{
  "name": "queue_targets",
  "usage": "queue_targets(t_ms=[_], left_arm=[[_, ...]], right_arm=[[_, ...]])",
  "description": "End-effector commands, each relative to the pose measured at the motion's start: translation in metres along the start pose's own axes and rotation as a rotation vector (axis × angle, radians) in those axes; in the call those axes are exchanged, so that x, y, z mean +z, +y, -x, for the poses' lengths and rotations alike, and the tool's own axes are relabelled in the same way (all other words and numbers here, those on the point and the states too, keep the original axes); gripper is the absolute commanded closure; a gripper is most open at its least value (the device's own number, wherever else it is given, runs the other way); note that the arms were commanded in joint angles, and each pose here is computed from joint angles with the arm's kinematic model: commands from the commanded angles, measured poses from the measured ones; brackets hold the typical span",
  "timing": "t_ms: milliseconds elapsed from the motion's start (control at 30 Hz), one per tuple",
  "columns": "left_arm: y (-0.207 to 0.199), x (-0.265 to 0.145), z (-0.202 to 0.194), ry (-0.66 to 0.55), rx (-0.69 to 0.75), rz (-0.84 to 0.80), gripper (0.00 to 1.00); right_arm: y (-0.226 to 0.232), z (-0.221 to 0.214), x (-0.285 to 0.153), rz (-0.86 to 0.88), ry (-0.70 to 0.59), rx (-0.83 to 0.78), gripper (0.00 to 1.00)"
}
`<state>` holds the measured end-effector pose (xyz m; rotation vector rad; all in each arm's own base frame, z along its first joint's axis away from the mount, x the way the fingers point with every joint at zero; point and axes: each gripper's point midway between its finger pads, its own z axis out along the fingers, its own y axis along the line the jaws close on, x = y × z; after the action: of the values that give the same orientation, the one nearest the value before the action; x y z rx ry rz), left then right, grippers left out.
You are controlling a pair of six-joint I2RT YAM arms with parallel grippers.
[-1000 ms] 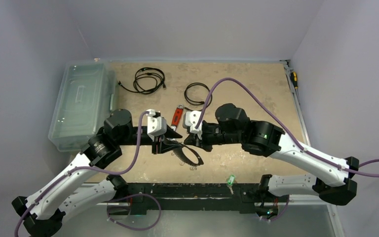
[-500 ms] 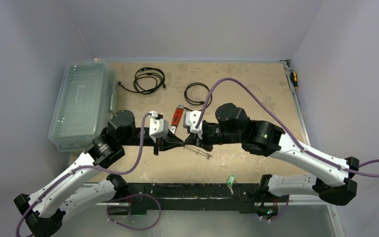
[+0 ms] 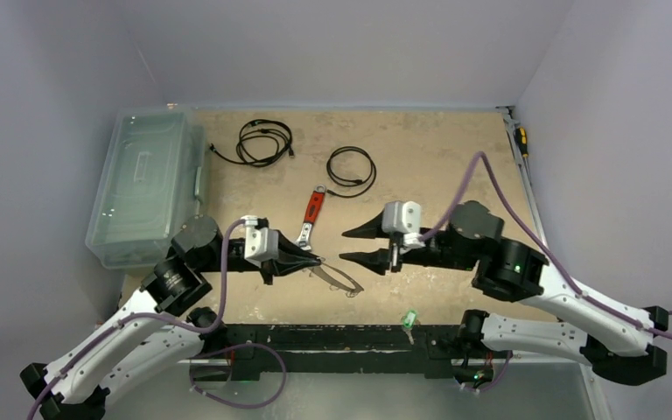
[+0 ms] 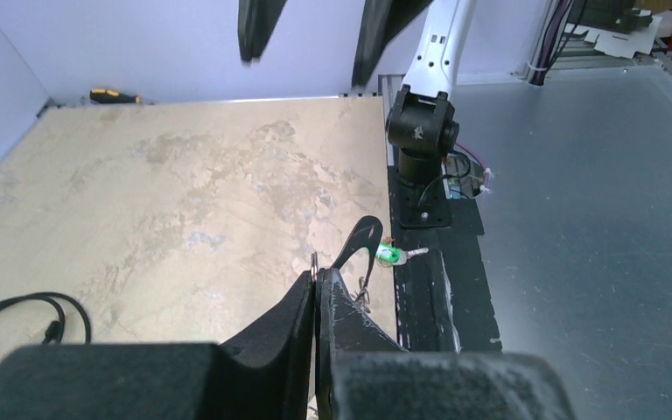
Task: Put the keys on the keyring
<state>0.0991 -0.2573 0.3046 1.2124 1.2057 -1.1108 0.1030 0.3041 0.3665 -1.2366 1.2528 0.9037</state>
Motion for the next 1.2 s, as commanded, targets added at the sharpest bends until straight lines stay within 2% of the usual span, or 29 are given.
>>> queue_targets(t_ms=[0, 133, 433, 767, 1167], left_arm=[[-0.003, -0.003, 0.029, -0.108, 0.073, -0.001, 1.0], [-0.016, -0.01, 0.049, -0.199, 0.111, -0.034, 1.0], [-0.033, -0.023, 0.076, -0.327, 0.156, -0.067, 1.0], [-0.035, -0.025, 0.078, -0.342, 0.157, -0.064, 1.0], [-0.035, -0.026, 0.079, -0.348, 0.157, -0.063, 1.0]], right_arm=[[-0.004, 0.037, -0.006, -0.033, -0.183, -0.02, 0.58], [0.004, 0.029, 0.0, 0.012, -0.18, -0.02, 0.65], [0.025, 0.035, 0.012, 0.155, -0.2, -0.023, 0.68], [0.042, 0.048, 0.015, 0.268, -0.252, -0.033, 0.69], [0.039, 0.039, 0.035, 0.276, -0.217, -0.017, 0.7]])
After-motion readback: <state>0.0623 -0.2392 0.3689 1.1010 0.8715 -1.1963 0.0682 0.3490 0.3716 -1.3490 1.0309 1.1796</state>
